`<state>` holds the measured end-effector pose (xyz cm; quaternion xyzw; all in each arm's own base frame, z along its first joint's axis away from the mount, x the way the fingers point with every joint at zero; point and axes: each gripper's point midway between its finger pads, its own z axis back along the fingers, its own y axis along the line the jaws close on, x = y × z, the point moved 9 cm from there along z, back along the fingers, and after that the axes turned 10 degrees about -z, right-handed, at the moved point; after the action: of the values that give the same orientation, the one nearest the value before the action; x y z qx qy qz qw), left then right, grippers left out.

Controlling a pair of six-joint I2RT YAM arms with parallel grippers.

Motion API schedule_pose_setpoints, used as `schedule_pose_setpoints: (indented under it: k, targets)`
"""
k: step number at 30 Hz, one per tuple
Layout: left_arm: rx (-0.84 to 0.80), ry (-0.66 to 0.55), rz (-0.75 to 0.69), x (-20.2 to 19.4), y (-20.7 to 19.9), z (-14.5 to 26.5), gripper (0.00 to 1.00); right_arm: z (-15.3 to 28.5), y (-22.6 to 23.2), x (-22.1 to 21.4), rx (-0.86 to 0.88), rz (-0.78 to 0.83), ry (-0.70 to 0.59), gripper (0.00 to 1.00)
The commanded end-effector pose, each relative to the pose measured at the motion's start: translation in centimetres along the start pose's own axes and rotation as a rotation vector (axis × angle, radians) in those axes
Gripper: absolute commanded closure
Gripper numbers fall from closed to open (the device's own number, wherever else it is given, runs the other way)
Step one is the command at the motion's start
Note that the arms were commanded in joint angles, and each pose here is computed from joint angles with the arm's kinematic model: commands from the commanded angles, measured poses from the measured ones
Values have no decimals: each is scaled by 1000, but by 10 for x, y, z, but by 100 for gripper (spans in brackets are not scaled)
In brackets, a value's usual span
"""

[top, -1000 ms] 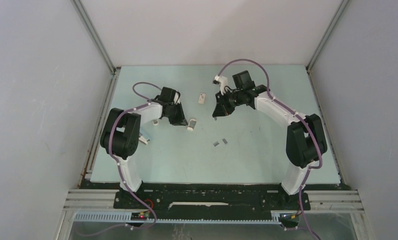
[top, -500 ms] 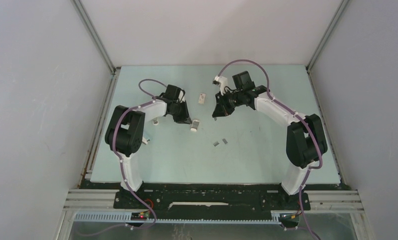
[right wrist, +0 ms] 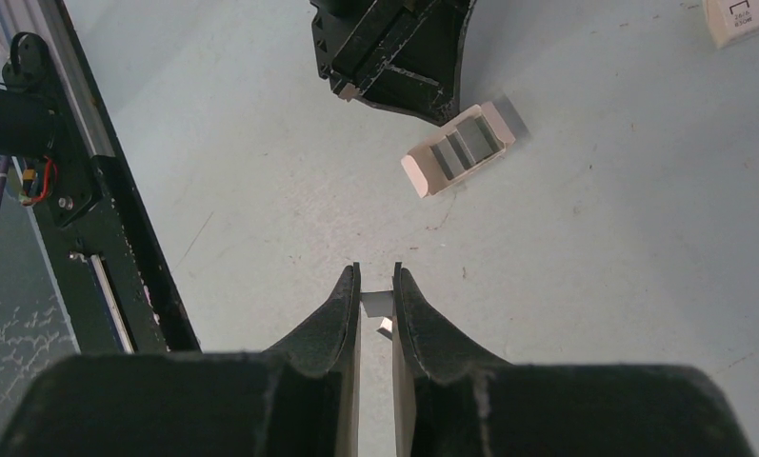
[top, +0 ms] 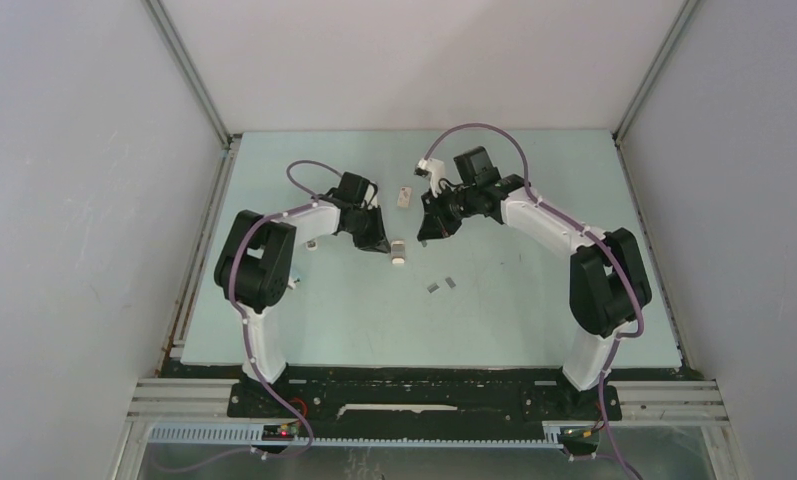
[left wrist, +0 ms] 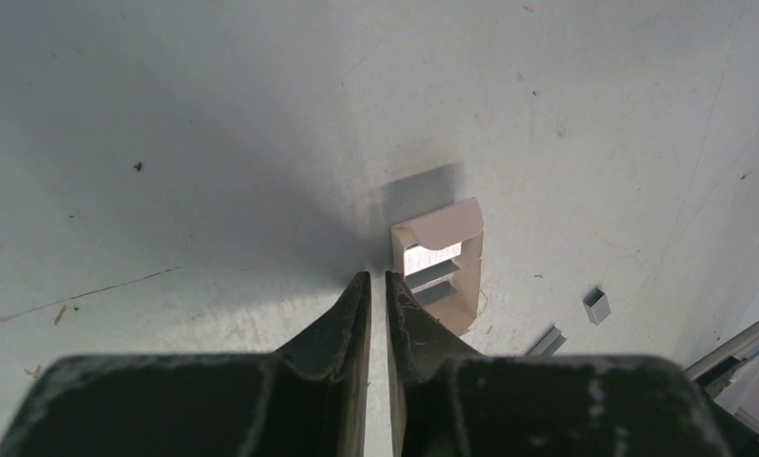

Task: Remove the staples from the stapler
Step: Move the staple box to the center of the board, then place the staple in the staple box.

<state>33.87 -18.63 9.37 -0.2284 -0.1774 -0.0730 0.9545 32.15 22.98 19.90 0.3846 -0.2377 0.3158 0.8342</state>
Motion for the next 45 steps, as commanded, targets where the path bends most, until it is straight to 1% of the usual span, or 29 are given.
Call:
schedule_pose_setpoints:
  k: [1,8,16,20,25,30,34,36,39,45]
  targets:
    - [-16,-33,-16,15,-8,-2,84,-4,-4,2,-13,36,-10,87]
    - [-36,-42,-37,28,-20,-9,84,-3,-6,2,-20,34,-10,87]
    - [-46,-21,-46,25,-25,-14,84,-4,-9,0,-34,31,-4,87]
    - [-19,-43,-49,27,-24,-9,84,-9,-9,-1,-41,33,4,87]
    - [32,-140,-59,42,-28,14,80,-15,-4,-3,-42,41,16,87]
    - [104,-264,-71,55,-28,52,77,-20,-1,-4,-44,46,24,87]
    - [173,-371,-89,52,-22,88,74,-23,1,-5,-49,50,30,87]
    - [195,-445,-110,46,-21,113,70,-26,3,-5,-51,54,31,87]
    - [272,-540,-133,30,-14,140,63,-31,3,-5,-59,56,36,87]
    - [386,-721,-138,-13,2,182,39,-45,2,-4,-81,60,54,87]
